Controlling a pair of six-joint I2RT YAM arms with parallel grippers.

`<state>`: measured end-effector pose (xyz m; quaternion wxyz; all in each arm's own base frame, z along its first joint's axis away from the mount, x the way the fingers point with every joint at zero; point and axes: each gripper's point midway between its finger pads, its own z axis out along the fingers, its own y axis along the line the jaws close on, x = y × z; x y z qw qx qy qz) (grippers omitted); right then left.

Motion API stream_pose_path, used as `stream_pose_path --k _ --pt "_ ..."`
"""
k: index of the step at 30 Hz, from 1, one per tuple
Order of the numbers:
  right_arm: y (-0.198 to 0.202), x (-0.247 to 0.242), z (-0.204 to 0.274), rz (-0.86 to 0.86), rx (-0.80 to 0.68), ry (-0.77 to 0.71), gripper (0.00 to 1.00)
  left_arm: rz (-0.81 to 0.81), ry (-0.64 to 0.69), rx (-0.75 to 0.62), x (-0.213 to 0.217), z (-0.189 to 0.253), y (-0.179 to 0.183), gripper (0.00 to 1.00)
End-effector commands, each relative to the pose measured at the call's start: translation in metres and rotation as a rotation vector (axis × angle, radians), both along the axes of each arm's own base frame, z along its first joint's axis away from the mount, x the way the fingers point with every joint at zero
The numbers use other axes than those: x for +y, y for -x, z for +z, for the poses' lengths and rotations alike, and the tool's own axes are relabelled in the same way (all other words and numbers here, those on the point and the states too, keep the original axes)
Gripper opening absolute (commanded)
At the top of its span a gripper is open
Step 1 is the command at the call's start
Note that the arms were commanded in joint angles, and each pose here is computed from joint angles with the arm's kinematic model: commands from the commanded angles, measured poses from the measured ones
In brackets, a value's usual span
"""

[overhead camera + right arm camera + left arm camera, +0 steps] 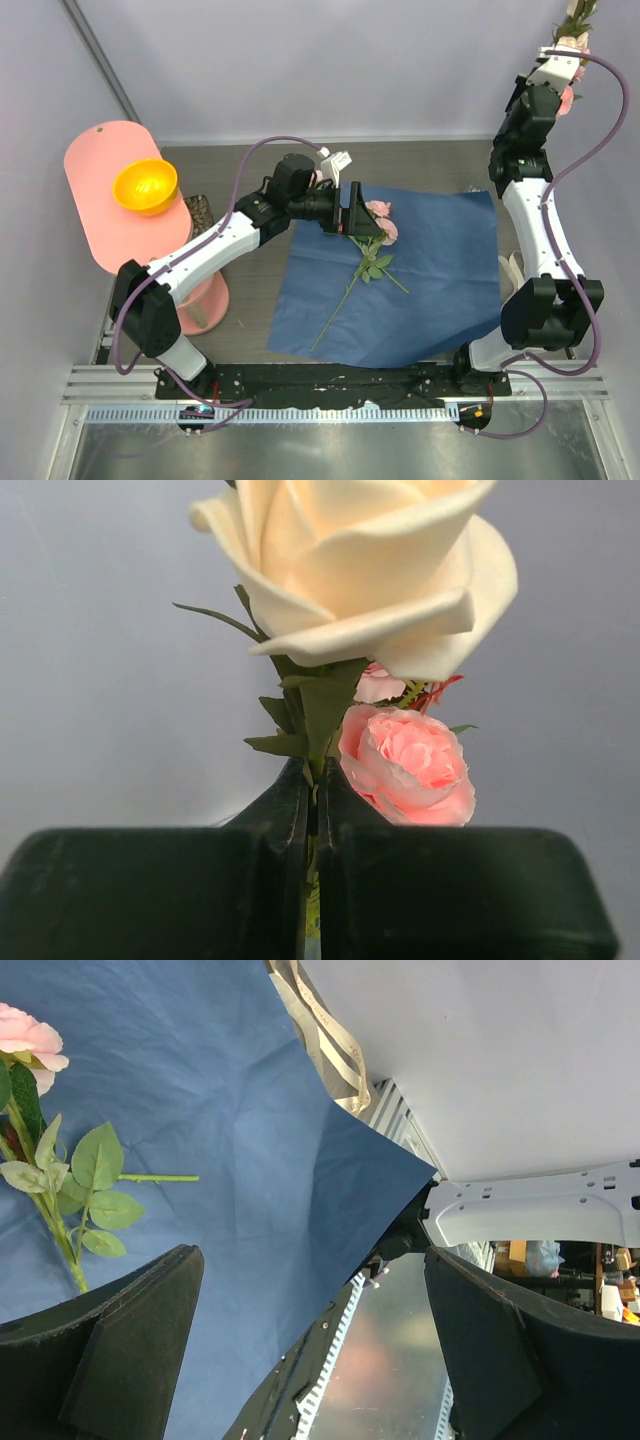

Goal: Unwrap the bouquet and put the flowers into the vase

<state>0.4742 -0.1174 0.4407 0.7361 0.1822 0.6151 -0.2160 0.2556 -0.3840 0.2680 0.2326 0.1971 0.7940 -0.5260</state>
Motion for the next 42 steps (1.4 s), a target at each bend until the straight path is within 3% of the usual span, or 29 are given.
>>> stream_pose_path --k 1,3,9,13,15,16,22,32,35,42 --pt "-0.005 -0.004 -0.001 -0.016 -0.013 0.016 0.01 -0.025 0.044 -0.030 -0.005 0.014 0.001 0.97" --pt "-0.008 -0.003 -0.010 -0.006 0.002 0.019 0.02 -0.026 0.044 -0.028 -0.006 0.013 0.001 0.97" --pt "-0.013 0.000 -0.028 0.017 0.020 0.038 0.17 -0.026 0.038 -0.020 -0.006 0.010 0.000 0.97" --pt "-0.018 0.001 -0.036 0.021 0.059 0.018 0.46 -0.027 0.034 -0.010 -0.006 0.007 -0.001 0.97" --pt "-0.014 0.000 -0.037 0.010 0.068 -0.007 0.53 -0.028 0.027 -0.002 -0.008 0.002 -0.001 0.97" --pt "-0.012 0.000 -0.037 0.009 0.061 -0.027 0.64 -0.027 0.024 0.001 -0.008 0.000 -0.001 0.97" --pt "0.001 0.001 -0.038 0.000 0.106 -0.110 0.84 -0.022 -0.002 0.025 -0.008 -0.011 -0.003 0.97" --pt "0.030 0.006 -0.060 -0.032 0.232 -0.267 0.88 0.037 -0.082 0.053 -0.007 -0.032 -0.005 0.95" --pt "0.044 0.012 -0.079 -0.062 0.243 -0.394 0.90 0.062 -0.144 0.061 -0.005 -0.050 -0.008 0.91" --pt "0.082 0.060 -0.114 -0.040 0.297 -0.448 0.90 0.065 -0.457 0.084 0.007 -0.116 -0.012 0.77"
